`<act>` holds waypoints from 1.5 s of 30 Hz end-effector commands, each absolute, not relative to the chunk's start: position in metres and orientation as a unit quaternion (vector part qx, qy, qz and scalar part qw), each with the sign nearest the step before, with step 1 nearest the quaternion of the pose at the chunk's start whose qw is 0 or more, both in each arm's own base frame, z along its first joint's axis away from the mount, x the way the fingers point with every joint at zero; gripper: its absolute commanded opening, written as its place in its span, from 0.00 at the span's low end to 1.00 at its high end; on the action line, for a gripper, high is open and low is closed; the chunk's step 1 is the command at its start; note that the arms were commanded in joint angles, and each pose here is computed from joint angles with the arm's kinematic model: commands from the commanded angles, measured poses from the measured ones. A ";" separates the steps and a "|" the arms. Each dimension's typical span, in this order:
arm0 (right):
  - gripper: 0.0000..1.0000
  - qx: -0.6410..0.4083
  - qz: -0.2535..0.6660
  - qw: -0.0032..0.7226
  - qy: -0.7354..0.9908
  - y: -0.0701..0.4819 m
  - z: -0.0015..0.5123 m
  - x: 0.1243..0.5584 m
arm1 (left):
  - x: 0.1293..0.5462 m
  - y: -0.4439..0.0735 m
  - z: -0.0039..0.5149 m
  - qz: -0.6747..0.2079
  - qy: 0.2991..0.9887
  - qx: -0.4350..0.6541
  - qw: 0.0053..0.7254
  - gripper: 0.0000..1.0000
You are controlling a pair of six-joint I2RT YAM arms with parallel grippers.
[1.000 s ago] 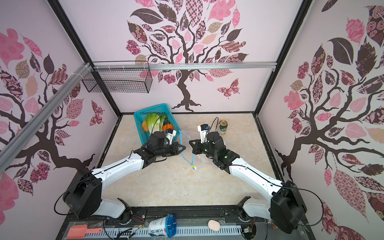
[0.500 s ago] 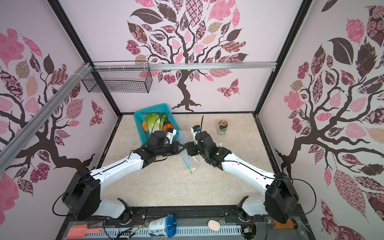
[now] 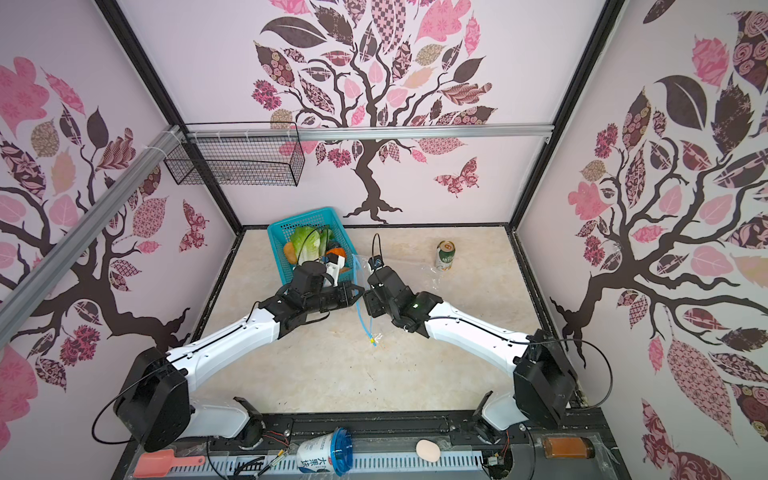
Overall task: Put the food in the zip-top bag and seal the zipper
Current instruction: 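Lift the zipper with the right gripper while the left grasps the opposite lip, then pull the zipper lips apart with both grippers to open the bag mouth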
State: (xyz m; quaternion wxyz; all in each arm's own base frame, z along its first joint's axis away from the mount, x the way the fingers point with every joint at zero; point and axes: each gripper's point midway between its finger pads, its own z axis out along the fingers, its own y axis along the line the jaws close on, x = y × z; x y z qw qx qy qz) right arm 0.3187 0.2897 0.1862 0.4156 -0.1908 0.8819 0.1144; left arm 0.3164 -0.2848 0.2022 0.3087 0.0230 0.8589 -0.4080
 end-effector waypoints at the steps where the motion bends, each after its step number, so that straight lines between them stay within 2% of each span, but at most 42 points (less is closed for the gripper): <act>1: 0.63 -0.197 0.051 0.396 0.896 0.280 0.169 0.323 | 0.313 -0.286 0.223 -0.423 0.841 0.039 0.335 0.00; 5: 0.53 -0.179 0.029 0.401 0.898 0.272 0.170 0.327 | 0.312 -0.282 0.221 -0.415 0.843 0.038 0.339 0.00; 6: 0.48 -0.174 0.029 0.404 0.897 0.271 0.172 0.328 | 0.312 -0.281 0.220 -0.413 0.844 0.037 0.339 0.00; 10: 0.16 -0.157 0.029 0.430 0.888 0.262 0.194 0.328 | 0.316 -0.272 0.202 -0.375 0.863 0.027 0.338 0.00; 11: 0.12 -0.151 0.027 0.440 0.885 0.258 0.202 0.328 | 0.319 -0.268 0.197 -0.359 0.869 0.022 0.339 0.00; 13: 0.10 -0.146 0.026 0.451 0.880 0.250 0.215 0.325 | 0.323 -0.264 0.188 -0.335 0.879 0.019 0.339 0.00; 17: 0.14 -0.156 0.050 0.450 0.878 0.244 0.233 0.310 | 0.334 -0.264 0.179 -0.313 0.888 0.016 0.337 0.00; 21: 0.13 -0.163 0.081 0.439 0.880 0.243 0.240 0.296 | 0.338 -0.278 0.183 -0.321 0.885 0.024 0.336 0.00; 23: 0.18 -0.164 0.087 0.437 0.880 0.242 0.240 0.293 | 0.337 -0.288 0.189 -0.322 0.883 0.039 0.339 0.00; 26: 0.11 -0.160 0.085 0.434 0.883 0.239 0.235 0.294 | 0.330 -0.302 0.197 -0.334 0.877 0.058 0.340 0.00; 27: 0.12 -0.162 0.087 0.430 0.884 0.240 0.232 0.294 | 0.329 -0.303 0.199 -0.338 0.876 0.058 0.339 0.00; 31: 0.36 -0.197 0.163 0.402 0.879 0.271 0.227 0.283 | 0.323 -0.306 0.204 -0.363 0.868 0.049 0.335 0.00; 33: 0.42 -0.210 0.209 0.387 0.873 0.288 0.226 0.276 | 0.320 -0.306 0.208 -0.376 0.862 0.044 0.337 0.00; 38: 0.44 -0.208 0.242 0.380 0.868 0.304 0.220 0.277 | 0.313 -0.305 0.222 -0.401 0.850 0.036 0.341 0.00; 45: 0.42 -0.180 0.175 0.388 0.887 0.288 0.202 0.294 | 0.306 -0.298 0.239 -0.417 0.835 0.032 0.359 0.00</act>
